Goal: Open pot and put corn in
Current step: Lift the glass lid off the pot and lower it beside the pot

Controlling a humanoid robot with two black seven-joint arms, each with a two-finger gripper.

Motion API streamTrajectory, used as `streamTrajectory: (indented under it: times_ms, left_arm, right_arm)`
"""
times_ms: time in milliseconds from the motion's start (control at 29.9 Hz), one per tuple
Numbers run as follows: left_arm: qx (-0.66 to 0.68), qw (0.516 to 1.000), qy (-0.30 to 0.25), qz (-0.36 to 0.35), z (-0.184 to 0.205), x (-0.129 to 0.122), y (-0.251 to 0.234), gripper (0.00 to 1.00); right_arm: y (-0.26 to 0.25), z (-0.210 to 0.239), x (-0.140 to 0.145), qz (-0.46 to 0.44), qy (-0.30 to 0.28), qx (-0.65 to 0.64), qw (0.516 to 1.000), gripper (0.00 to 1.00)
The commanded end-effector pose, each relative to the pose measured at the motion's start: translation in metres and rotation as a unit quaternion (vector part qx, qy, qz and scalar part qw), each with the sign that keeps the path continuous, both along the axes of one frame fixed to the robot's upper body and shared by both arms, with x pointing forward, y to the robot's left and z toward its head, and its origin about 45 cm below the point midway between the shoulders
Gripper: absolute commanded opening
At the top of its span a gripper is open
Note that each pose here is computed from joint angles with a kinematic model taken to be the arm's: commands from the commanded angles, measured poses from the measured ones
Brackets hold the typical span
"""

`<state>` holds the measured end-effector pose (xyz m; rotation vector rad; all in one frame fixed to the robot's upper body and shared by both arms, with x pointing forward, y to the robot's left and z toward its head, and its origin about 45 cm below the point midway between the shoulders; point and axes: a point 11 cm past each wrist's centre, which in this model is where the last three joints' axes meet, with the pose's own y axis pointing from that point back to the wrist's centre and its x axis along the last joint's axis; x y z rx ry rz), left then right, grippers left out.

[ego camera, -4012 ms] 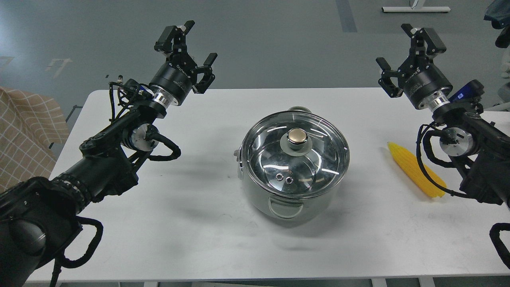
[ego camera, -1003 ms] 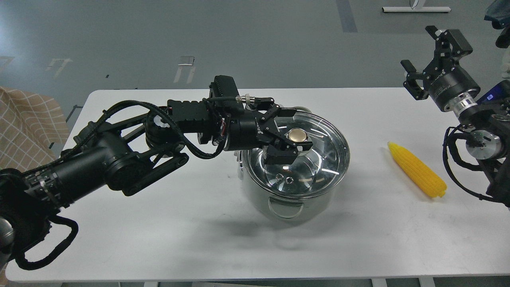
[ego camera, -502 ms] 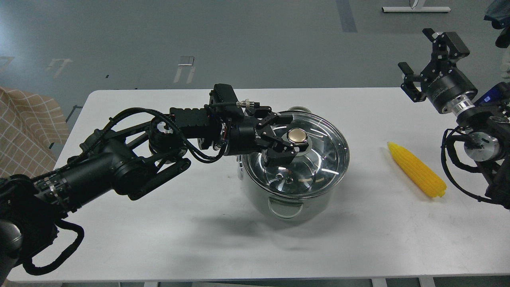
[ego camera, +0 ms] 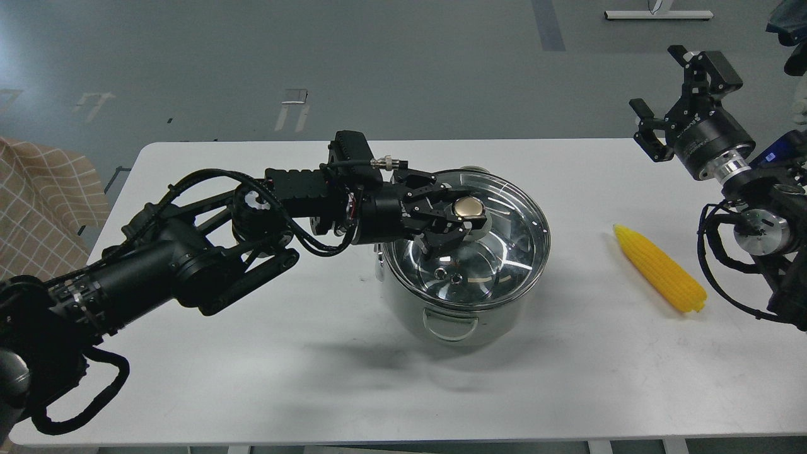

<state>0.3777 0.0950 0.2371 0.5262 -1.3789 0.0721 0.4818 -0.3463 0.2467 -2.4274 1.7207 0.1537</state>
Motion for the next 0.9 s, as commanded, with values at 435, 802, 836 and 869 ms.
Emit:
streamTrajectory:
  times_ms: [435,802,836,869]
  left_arm:
    - [0.06,0.988,-0.102,0.094,0.108,0.019,0.147,0.04]
    - [0.058,0.977,-0.042,0.202,0.023,-0.032,0.259,0.05]
    - [0.061,0.974,-0.045,0.212,0.01,-0.035,0.269,0.06]
    - [0.059,0.974,-0.045,0.216,0.004,-0.037,0.271,0.06]
  right_arm:
    - [-0.003,0.002,-0.004,0.006,-0.001,0.001,1.0,0.98]
    - [-0.004,0.001,-0.005,0.007,0.0,0.001,1.0,0.98]
    - [-0.003,0.001,-0.005,0.008,0.0,0.001,1.0,0.98]
    - [-0.002,0.001,-0.005,0.008,0.0,0.001,1.0,0.98]
